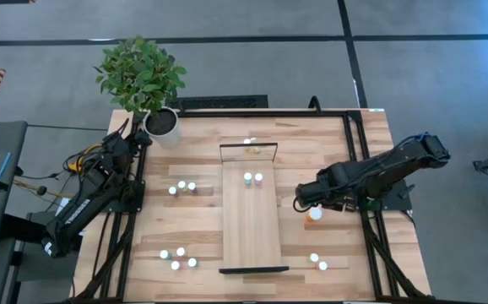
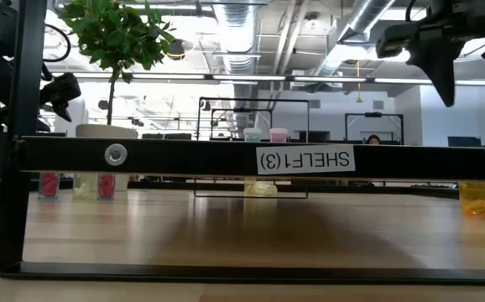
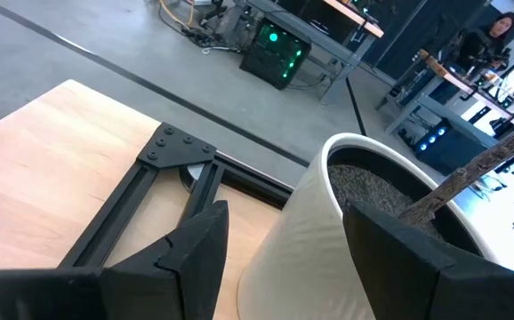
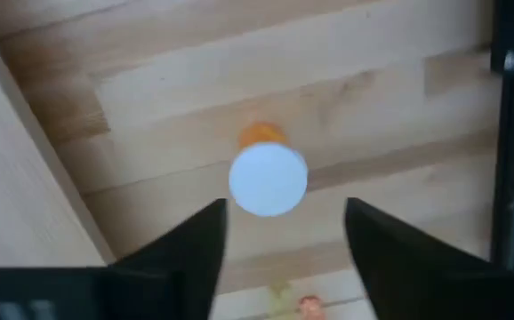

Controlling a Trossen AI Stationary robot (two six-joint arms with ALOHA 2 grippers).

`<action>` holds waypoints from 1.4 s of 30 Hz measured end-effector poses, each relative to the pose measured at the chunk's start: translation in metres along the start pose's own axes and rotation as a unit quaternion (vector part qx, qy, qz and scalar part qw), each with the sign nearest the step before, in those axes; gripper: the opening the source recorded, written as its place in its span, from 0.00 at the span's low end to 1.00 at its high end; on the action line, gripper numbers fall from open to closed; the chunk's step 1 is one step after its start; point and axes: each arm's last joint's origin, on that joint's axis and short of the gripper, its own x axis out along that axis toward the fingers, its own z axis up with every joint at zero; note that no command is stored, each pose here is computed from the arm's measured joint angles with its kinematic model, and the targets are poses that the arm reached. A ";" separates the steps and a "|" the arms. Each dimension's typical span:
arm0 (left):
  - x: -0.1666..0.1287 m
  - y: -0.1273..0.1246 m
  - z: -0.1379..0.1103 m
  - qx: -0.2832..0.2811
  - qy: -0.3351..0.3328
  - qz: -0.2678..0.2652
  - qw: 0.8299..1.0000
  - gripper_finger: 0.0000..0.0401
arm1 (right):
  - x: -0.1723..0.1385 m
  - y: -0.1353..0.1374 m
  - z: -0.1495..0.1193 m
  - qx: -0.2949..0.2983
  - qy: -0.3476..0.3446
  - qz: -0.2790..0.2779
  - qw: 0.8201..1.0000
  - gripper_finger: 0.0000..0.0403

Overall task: Pick and place medicine bottles onto shelf by color
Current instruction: Put the orange pill bottle on the shelf

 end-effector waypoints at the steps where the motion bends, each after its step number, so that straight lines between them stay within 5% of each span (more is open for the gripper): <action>1: 0.000 0.000 0.000 0.000 0.000 0.000 1.000 0.52 | -0.001 -0.001 0.001 -0.013 -0.002 -0.001 1.000 0.71; 7: 0.000 0.000 0.000 0.000 0.000 0.000 1.000 0.52 | 0.004 -0.002 0.003 -0.090 -0.014 -0.013 0.996 0.97; 33: 0.000 0.000 0.000 0.000 0.000 0.000 1.000 0.52 | 0.073 -0.004 0.019 -0.201 0.053 0.036 0.978 0.98; 42: 0.000 0.000 0.000 0.000 0.000 0.000 1.000 0.52 | 0.082 -0.006 0.018 -0.207 0.070 0.044 0.975 0.87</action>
